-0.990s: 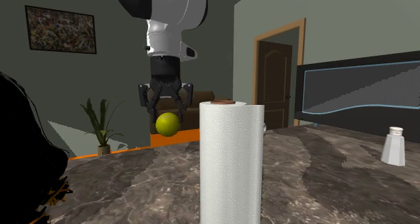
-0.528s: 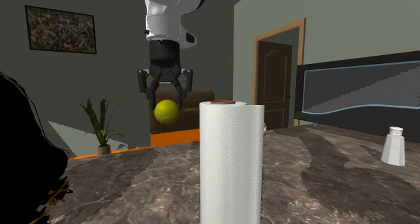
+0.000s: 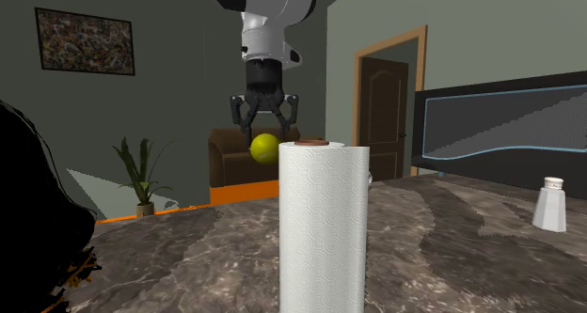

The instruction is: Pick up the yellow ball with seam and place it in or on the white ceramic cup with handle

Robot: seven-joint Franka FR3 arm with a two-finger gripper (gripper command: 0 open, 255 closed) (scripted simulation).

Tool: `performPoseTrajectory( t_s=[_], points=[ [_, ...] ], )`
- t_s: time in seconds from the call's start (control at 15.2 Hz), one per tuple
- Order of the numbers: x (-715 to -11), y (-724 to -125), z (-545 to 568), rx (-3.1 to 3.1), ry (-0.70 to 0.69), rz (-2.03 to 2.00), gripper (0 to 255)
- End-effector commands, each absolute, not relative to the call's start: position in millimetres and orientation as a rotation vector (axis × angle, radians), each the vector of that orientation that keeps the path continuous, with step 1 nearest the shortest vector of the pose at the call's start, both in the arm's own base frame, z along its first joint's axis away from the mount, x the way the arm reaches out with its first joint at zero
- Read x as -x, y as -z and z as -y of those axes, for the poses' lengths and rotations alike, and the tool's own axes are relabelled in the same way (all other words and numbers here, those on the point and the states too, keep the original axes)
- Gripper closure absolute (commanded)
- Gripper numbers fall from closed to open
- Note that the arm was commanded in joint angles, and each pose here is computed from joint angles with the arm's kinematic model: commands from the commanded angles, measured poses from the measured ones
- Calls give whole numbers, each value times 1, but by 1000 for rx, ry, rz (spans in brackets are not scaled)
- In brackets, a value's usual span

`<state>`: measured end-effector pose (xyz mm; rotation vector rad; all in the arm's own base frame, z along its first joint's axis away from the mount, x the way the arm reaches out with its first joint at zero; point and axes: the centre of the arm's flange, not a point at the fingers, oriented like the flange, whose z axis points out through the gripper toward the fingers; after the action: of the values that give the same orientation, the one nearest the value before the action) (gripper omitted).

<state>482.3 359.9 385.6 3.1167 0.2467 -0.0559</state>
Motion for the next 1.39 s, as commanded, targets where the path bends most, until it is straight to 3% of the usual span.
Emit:
performPoseTrajectory(
  t_s=[0.0, 1.32],
  points=[
    [-504, -387, -344, -3117, 56, -248, 255],
    [-710, -387, -193, -3117, 56, -248, 255]
  ],
)
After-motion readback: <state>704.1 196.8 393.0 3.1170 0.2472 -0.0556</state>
